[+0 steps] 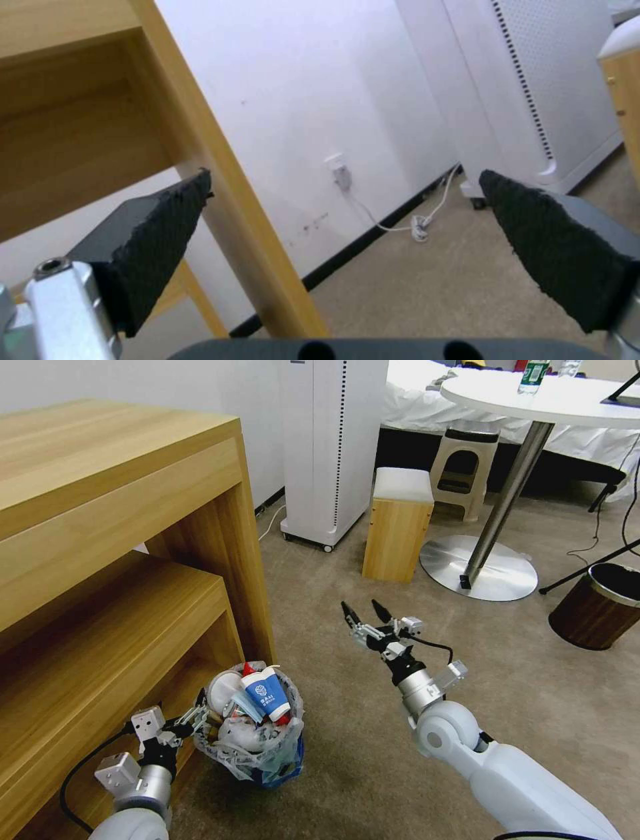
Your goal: Pick up the trash bin and place the garbage on the floor into it.
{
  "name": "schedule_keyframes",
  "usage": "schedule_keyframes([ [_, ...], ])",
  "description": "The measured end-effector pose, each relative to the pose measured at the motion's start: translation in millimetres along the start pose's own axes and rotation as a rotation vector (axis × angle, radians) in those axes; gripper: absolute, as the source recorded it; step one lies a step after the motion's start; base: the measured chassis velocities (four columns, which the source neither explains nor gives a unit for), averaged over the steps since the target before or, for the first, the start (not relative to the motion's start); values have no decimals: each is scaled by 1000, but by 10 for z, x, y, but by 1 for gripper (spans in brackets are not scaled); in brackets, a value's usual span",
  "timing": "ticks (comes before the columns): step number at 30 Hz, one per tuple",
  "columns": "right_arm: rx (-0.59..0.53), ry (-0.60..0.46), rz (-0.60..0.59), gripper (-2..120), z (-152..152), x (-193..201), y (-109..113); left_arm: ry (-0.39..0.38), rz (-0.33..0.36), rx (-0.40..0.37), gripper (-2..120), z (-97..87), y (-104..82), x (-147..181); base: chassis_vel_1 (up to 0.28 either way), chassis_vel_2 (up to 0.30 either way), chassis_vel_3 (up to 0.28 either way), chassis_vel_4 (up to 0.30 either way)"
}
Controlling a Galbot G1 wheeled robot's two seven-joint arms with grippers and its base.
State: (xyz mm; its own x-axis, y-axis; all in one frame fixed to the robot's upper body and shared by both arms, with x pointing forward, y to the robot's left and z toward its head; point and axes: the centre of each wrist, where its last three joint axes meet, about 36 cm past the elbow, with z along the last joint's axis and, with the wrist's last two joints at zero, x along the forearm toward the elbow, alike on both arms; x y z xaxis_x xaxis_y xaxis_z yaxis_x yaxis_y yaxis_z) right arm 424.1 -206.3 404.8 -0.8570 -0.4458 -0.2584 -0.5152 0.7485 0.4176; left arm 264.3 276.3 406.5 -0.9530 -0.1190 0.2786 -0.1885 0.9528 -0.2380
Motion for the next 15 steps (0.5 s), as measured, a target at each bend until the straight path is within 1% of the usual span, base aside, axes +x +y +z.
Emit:
schedule_keyframes([
  [10,23,-15,15,100,-34,48,-82,1,9,1,100,9,-83,115,0,0,0,0],
  [15,48,-26,47,100,-92,99,-158,-19,17,-8,100,-31,-118,165,0,0,0,0],
])
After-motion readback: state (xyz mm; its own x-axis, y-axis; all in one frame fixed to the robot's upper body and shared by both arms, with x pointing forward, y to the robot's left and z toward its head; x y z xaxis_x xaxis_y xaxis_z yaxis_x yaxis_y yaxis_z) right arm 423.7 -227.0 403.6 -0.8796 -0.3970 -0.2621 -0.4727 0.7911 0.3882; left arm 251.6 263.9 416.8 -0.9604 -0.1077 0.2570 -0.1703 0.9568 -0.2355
